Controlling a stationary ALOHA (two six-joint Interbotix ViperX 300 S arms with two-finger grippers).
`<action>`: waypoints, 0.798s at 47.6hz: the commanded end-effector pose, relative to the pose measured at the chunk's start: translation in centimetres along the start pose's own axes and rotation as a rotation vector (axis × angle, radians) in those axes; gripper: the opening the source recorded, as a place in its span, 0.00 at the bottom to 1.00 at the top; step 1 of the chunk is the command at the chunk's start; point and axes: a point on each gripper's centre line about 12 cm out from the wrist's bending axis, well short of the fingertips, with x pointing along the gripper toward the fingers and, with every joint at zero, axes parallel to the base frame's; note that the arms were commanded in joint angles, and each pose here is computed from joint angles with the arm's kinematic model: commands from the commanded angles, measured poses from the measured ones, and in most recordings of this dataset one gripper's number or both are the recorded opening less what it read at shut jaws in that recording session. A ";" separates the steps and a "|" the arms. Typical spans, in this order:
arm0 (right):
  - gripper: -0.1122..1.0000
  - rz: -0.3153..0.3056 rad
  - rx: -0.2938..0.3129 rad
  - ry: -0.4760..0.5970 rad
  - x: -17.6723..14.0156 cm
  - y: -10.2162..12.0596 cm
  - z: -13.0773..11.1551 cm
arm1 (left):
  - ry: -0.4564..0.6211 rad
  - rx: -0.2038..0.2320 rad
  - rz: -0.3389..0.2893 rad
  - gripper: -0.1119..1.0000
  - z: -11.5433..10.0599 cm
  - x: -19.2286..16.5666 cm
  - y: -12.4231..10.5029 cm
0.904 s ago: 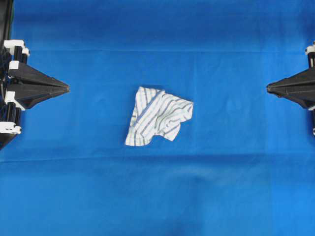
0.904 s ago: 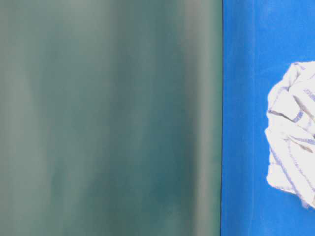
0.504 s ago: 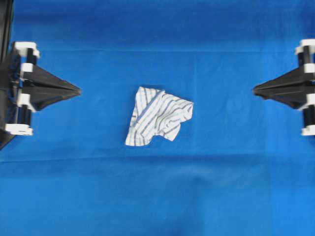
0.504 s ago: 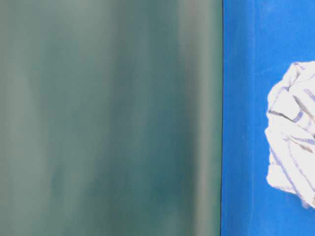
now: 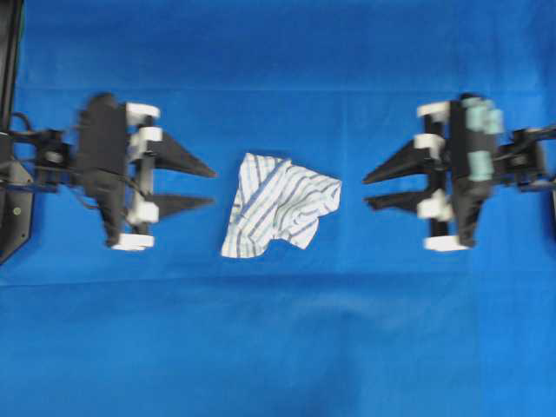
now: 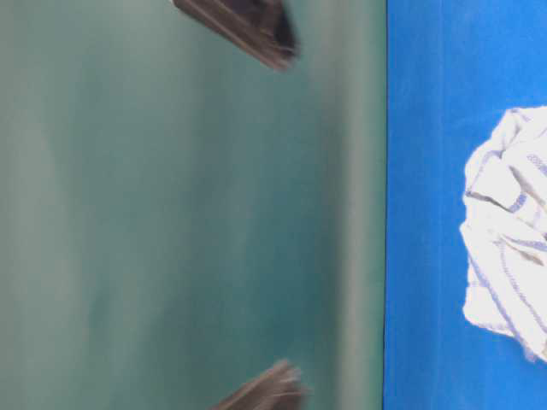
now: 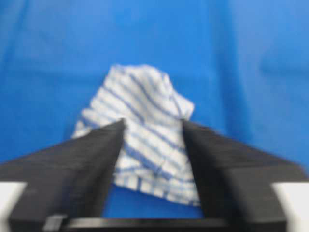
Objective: Lift the towel with both arms.
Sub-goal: 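Move both grippers inward toward the striped towel's left and right edges, then close both grippers on the towel edges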
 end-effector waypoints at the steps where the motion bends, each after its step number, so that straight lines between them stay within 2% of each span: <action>1: 0.61 0.000 -0.006 0.058 1.8 0.0 0.1 | 0.026 0.004 -0.010 0.63 0.1 1.6 -0.4; 4: 0.70 0.000 -0.008 0.106 3.1 0.0 -0.7 | 0.073 0.007 -0.019 0.79 -0.7 2.8 -0.7; 7: 0.69 0.000 -0.008 0.140 4.3 0.0 -1.4 | 0.106 0.010 -0.026 0.90 -1.4 3.7 -1.0; 9: 0.67 0.000 -0.008 0.160 5.1 0.0 -1.9 | 0.122 0.014 -0.032 0.93 -1.9 4.3 -1.2; 24: 0.68 0.007 -0.012 0.233 9.8 0.3 -4.8 | 0.262 0.022 -0.044 0.92 -6.3 8.2 -1.8; 31: 0.68 0.009 -0.014 0.248 11.2 0.4 -5.3 | 0.288 0.024 -0.045 0.92 -7.6 9.3 -1.9; 38: 0.68 0.009 -0.014 0.253 11.8 0.4 -5.3 | 0.299 0.026 -0.042 0.91 -7.9 9.8 -1.8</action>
